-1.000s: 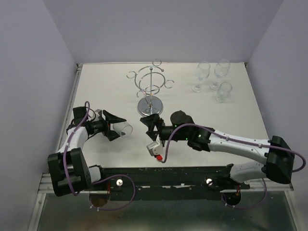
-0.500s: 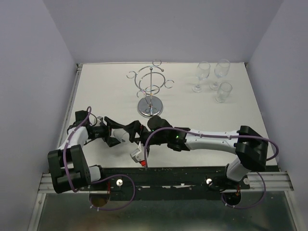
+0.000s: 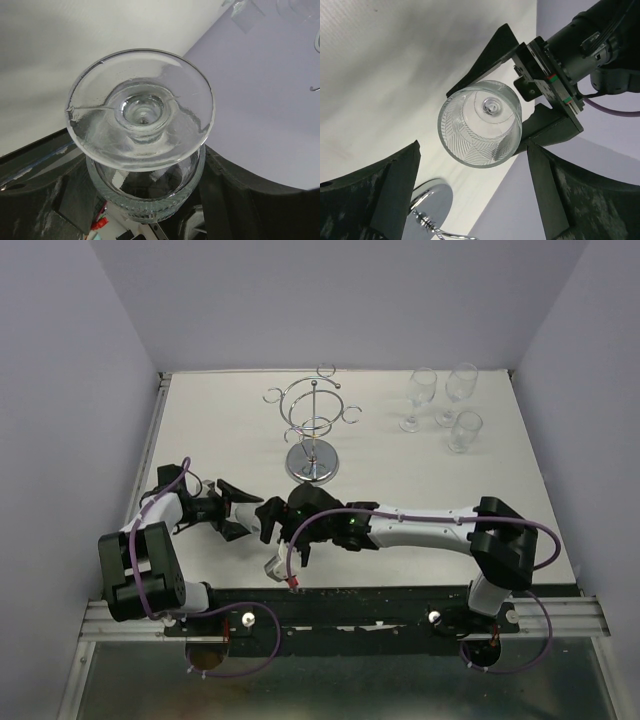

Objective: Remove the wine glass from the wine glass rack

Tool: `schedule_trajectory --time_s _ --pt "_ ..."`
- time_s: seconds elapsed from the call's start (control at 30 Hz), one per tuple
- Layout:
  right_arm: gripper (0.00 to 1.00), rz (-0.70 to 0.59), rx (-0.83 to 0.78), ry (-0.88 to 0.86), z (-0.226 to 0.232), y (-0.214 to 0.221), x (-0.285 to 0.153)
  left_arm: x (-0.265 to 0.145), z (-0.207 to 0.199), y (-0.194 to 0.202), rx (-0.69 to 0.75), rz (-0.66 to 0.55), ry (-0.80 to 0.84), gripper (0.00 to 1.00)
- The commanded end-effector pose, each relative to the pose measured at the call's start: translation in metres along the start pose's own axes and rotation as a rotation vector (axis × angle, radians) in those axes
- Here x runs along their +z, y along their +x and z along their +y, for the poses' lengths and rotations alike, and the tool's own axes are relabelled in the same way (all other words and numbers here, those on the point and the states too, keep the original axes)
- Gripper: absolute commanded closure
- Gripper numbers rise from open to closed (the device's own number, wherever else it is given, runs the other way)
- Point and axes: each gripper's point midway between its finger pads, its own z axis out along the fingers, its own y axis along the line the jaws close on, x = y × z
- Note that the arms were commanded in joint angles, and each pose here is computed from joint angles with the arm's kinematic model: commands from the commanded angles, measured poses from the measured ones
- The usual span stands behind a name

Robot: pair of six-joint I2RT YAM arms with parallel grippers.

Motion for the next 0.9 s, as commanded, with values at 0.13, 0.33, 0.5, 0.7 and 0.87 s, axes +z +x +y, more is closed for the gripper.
schedule_trajectory --time_s 0.13,0.33,0.5,0.7,0.87 --pt "0.05 0.116 -0.095 0.059 -0.001 0.013 0.007 -0.005 -0.014 0.002 -0.009 0.033 0.039 1.00" --pt "0.05 0.140 -0.149 0.063 -0.008 0.015 0.014 -0.009 -0.015 0.011 0.014 0.021 0.036 1.00" --pt "0.06 0.122 -0.162 0.016 0.003 0.011 0.020 -0.010 -0.013 0.015 0.016 0.018 0.033 1.00" --pt "0.08 0.085 -0.188 0.088 -0.017 0.001 0.024 -0.010 -0.012 0.016 -0.011 0.025 0.032 1.00" --pt "0.09 0.054 -0.219 0.095 -0.020 -0.006 0.028 -0.011 -0.017 0.017 -0.015 0.034 0.038 1.00"
